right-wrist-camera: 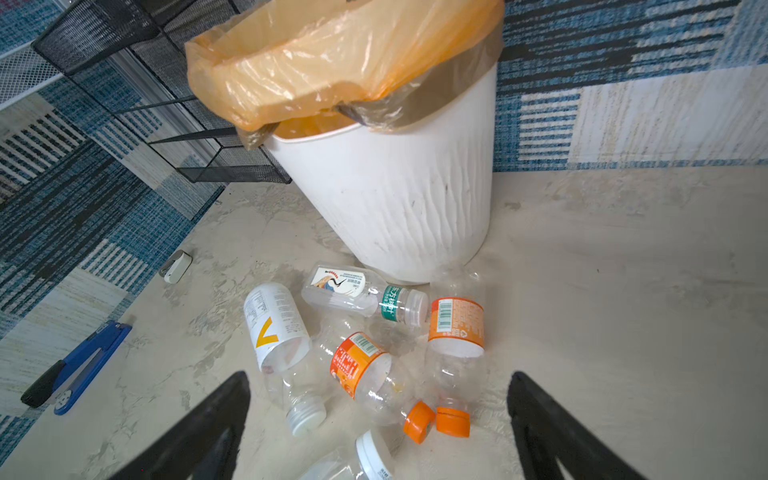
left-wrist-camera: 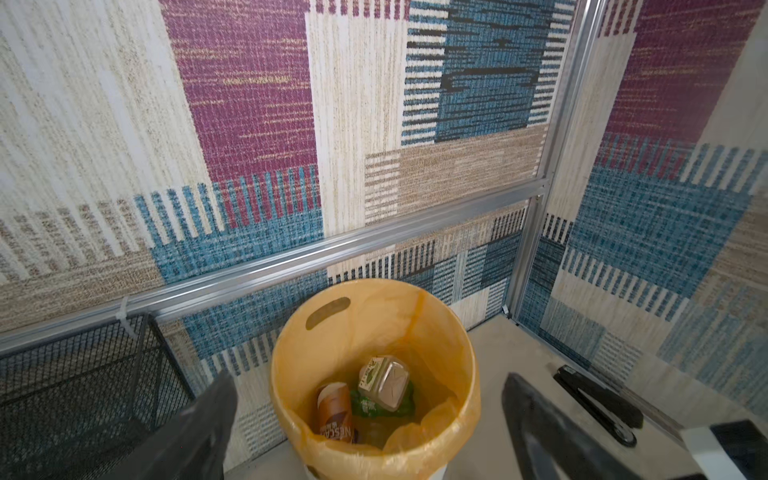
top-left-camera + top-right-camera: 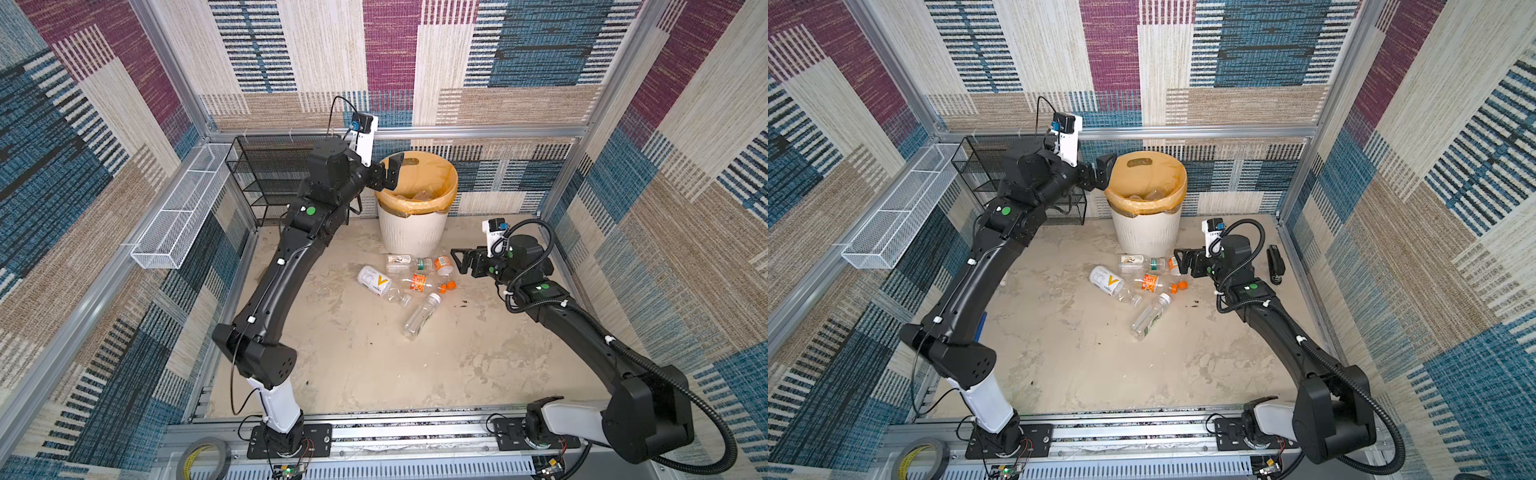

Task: Throw the plastic bottles in the bin
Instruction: 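Open the left gripper over the bin to drop the bottle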

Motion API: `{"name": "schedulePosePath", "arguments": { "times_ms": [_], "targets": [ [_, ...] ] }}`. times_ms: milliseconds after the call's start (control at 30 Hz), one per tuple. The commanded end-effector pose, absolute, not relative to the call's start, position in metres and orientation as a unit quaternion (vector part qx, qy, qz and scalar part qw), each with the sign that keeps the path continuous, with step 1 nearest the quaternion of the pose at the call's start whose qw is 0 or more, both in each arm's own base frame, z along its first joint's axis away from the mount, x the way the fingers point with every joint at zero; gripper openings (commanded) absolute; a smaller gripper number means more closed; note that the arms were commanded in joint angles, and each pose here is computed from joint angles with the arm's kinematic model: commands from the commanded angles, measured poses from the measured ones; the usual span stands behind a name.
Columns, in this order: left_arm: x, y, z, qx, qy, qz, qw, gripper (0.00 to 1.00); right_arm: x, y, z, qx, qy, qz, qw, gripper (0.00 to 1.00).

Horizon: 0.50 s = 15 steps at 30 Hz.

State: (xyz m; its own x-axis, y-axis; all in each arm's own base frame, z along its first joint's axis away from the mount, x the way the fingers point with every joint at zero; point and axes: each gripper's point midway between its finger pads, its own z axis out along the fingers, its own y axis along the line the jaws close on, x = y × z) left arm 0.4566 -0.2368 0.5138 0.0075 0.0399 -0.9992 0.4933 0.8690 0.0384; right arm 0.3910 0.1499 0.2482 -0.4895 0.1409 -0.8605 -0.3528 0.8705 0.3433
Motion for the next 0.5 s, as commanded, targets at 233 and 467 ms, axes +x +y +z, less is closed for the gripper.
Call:
{"name": "schedulePosePath", "arguments": {
  "times_ms": [233, 467],
  "targets": [
    [0.402, -0.153, 0.411, 0.176, 0.736, -0.063, 0.65, 1.0, 0.332, 0.196, 0.151, 0.016, 0.915, 0.24, 0.324, 0.97],
    [0.394, -0.099, 0.353, 0.095, 0.769, -0.001, 0.632, 1.0, 0.316, 0.235, 0.116, 0.022, 0.937, 0.237, 0.256, 0.97]
  ]
}}
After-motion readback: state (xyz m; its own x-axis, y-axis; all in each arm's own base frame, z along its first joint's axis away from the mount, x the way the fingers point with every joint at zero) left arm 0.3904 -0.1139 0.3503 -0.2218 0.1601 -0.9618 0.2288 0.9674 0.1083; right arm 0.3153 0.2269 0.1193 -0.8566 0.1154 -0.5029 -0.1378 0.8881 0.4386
